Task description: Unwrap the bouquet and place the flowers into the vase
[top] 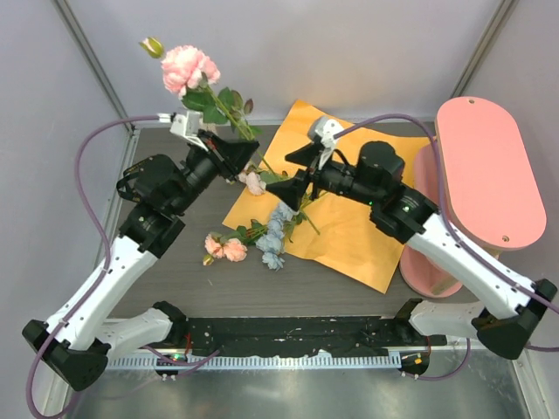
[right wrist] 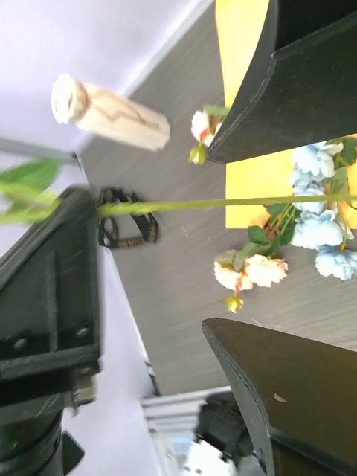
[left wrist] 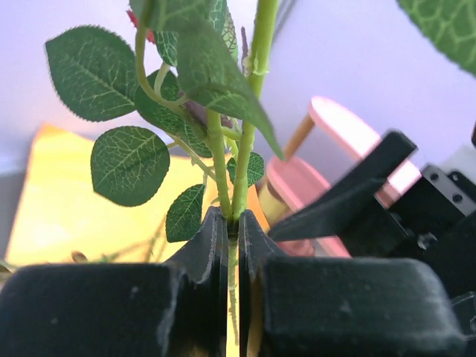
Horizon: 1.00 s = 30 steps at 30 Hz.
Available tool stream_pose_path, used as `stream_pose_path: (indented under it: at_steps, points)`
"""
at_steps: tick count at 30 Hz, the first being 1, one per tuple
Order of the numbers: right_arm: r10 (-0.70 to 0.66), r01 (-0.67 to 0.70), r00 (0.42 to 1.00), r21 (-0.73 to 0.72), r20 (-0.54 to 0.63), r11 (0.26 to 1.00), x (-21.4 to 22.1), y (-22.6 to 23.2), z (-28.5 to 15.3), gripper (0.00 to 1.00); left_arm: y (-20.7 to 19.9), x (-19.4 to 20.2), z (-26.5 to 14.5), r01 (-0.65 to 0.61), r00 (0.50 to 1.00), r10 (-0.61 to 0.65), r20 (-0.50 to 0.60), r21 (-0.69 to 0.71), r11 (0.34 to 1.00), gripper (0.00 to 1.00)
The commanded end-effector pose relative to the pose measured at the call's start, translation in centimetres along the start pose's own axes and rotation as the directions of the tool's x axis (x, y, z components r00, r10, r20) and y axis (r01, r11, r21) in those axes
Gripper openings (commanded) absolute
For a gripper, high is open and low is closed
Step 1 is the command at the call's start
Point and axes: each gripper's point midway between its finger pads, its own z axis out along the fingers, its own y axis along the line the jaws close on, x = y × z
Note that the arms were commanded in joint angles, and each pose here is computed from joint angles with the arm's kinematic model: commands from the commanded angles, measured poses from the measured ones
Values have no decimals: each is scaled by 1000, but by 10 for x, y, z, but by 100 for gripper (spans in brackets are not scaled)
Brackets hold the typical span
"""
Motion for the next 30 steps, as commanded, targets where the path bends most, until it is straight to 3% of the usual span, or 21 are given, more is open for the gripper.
stream_pose_path:
  at_steps: [1, 3, 5, 6, 7, 10, 15, 22, 30]
  points:
    - [-3, -42, 991, 339, 130, 940, -59, -39, -58, 92, -11, -94, -6, -198, 961, 211, 177, -86, 976, 0]
    - [-28, -49, 987, 460, 160, 887, -70, -54, -85, 92, 5, -105, 5, -222, 958, 244, 148, -149, 964, 0]
    - [-51, -73, 979, 568, 199, 820, -78, -67, -113, 92, 4, -150, 5, -275, 928, 314, 203, -198, 941, 0]
    - [-55, -69, 980, 581, 193, 811, -73, -69, -117, 92, 17, -153, 14, -281, 929, 324, 180, -229, 932, 0]
    - [-80, -42, 981, 589, 179, 807, -73, -69, -121, 92, 8, -185, 10, -296, 906, 351, 235, -240, 924, 0]
    - [-82, -19, 986, 589, 144, 808, -62, -68, -124, 92, 32, -243, 2, -329, 852, 439, 285, -360, 873, 0]
    - [-44, -2, 997, 583, 63, 813, -37, -71, -112, 93, 53, -302, -8, -371, 754, 560, 344, -480, 795, 0]
    - [-22, 59, 997, 581, -71, 812, 0, -78, -100, 94, 106, -341, -10, -337, 734, 574, 364, -539, 772, 0]
    - [-28, 106, 990, 606, -138, 789, 20, -87, -99, 95, 144, -338, 1, -355, 741, 588, 324, -554, 753, 0]
